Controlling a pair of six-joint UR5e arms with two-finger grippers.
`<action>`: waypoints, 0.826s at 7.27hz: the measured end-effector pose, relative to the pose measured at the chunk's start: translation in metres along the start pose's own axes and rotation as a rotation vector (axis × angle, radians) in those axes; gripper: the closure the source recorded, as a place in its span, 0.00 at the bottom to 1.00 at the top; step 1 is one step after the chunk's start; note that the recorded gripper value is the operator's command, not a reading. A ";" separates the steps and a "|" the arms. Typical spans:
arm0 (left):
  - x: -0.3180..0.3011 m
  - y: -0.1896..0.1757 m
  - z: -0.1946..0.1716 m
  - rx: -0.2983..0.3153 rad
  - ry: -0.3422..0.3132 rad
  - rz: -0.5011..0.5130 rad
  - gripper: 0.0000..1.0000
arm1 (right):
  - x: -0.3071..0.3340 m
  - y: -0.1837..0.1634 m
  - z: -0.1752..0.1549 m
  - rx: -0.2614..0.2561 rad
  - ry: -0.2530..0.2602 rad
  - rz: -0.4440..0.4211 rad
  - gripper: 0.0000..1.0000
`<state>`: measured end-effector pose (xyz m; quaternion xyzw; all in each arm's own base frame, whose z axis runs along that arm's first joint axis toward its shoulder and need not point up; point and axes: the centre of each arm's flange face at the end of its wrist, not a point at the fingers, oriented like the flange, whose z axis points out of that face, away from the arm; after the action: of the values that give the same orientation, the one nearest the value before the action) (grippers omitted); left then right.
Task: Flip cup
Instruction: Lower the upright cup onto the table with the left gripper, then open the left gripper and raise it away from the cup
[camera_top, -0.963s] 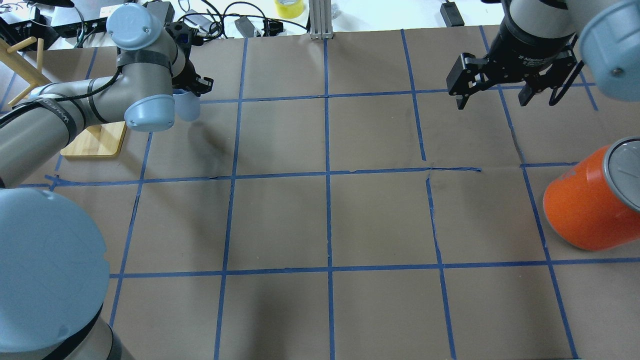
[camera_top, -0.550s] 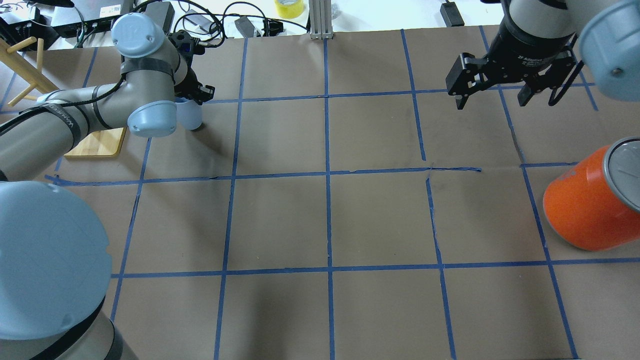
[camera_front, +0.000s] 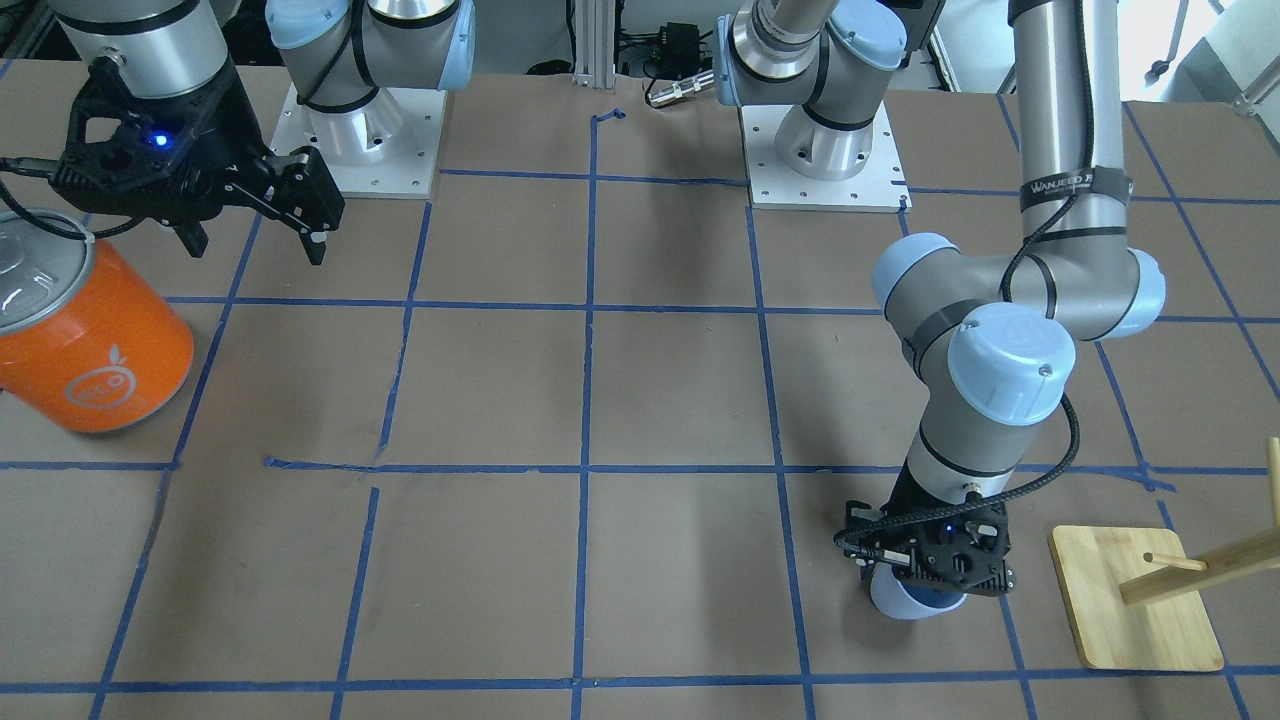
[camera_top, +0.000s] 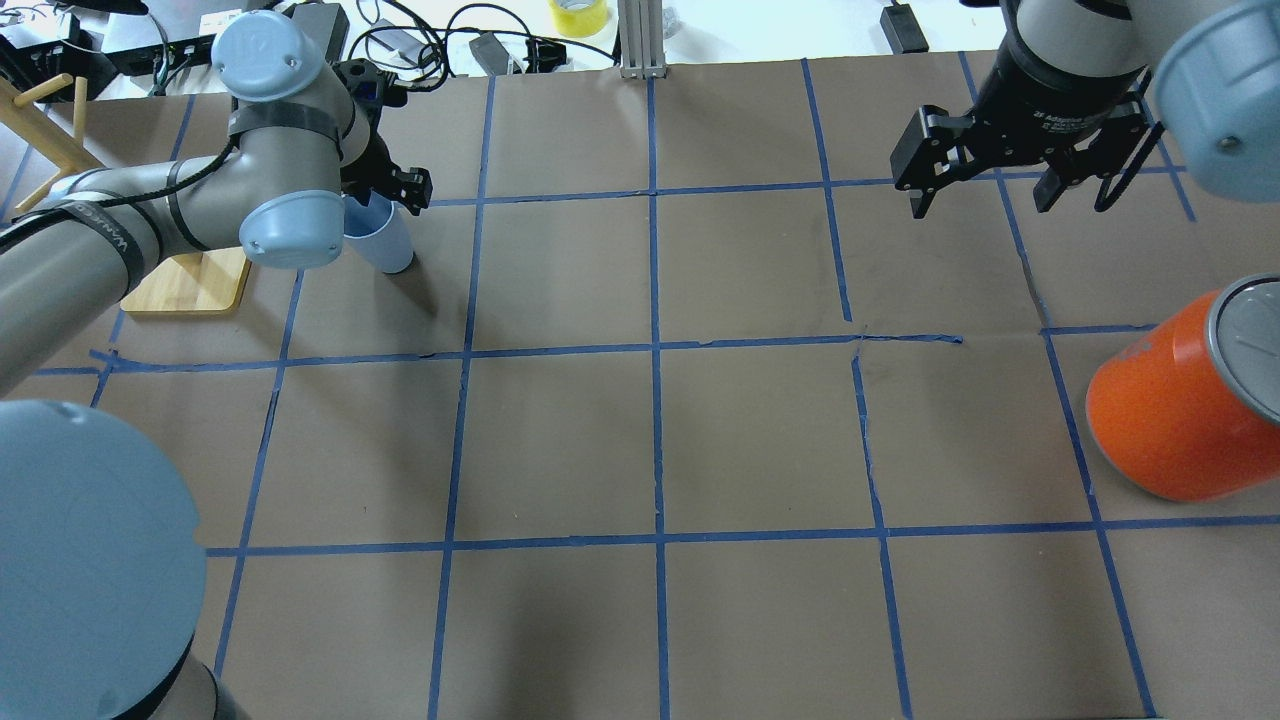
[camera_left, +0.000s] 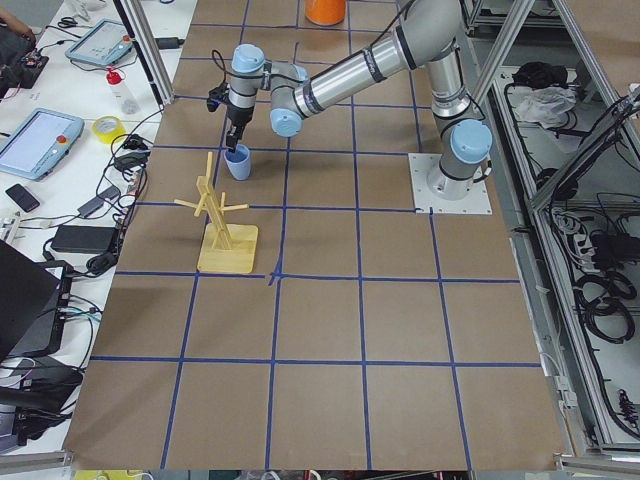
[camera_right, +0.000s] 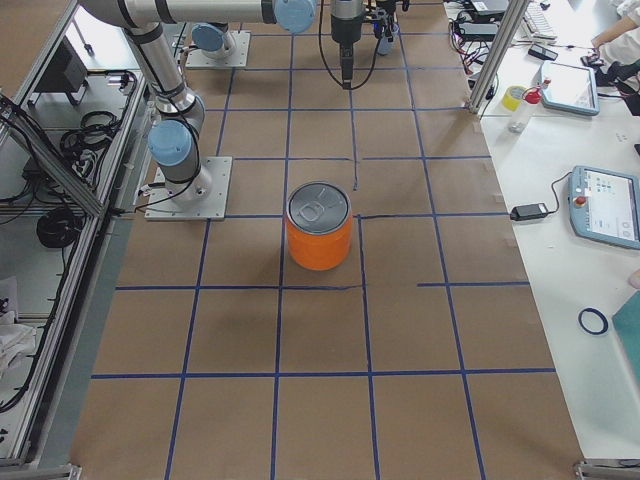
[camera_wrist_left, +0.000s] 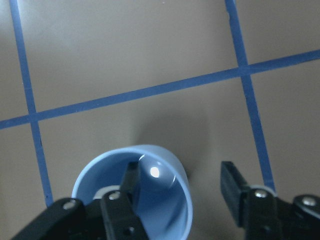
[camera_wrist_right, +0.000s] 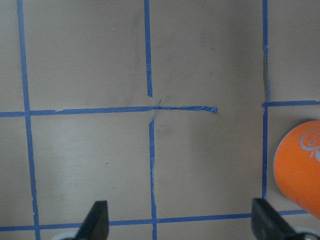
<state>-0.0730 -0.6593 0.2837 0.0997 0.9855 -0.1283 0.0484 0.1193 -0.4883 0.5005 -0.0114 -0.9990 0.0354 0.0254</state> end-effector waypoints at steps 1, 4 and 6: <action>-0.001 0.003 -0.032 -0.031 0.007 -0.003 0.00 | 0.000 0.000 0.000 0.000 -0.001 -0.001 0.00; -0.001 0.025 -0.176 -0.163 0.033 -0.147 0.00 | 0.000 0.000 0.000 0.000 0.001 -0.001 0.00; 0.009 0.065 -0.240 -0.219 0.043 -0.191 0.00 | 0.000 0.000 0.000 0.000 0.002 -0.002 0.00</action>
<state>-0.0849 -0.5332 0.4980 0.0021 0.9994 -0.0218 0.0253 0.1191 -0.4883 0.5007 -0.0106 -0.9990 0.0352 0.0265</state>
